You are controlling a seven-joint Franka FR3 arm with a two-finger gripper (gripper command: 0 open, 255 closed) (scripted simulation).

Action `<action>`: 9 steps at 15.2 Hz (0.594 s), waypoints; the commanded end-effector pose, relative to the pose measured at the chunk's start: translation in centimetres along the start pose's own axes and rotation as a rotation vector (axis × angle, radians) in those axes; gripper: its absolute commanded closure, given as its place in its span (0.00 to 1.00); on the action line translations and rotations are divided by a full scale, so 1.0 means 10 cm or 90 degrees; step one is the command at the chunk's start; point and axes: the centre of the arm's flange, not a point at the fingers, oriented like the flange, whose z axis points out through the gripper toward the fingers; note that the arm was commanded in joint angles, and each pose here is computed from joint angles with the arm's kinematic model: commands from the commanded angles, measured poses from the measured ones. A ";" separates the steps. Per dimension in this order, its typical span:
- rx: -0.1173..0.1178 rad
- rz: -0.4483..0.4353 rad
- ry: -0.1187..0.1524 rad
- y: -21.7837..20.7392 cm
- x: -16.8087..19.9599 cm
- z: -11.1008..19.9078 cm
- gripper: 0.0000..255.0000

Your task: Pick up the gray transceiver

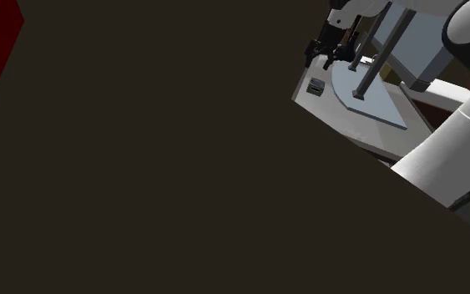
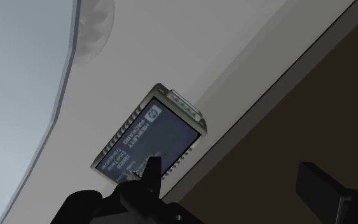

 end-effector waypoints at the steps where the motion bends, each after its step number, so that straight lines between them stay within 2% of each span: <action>1: -0.001 0.027 -0.028 0.20 0.25 0.37 0.00; 7: -0.011 0.100 -0.046 0.85 0.64 0.64 0.00; 9: -0.011 0.101 -0.046 0.86 0.64 0.70 0.00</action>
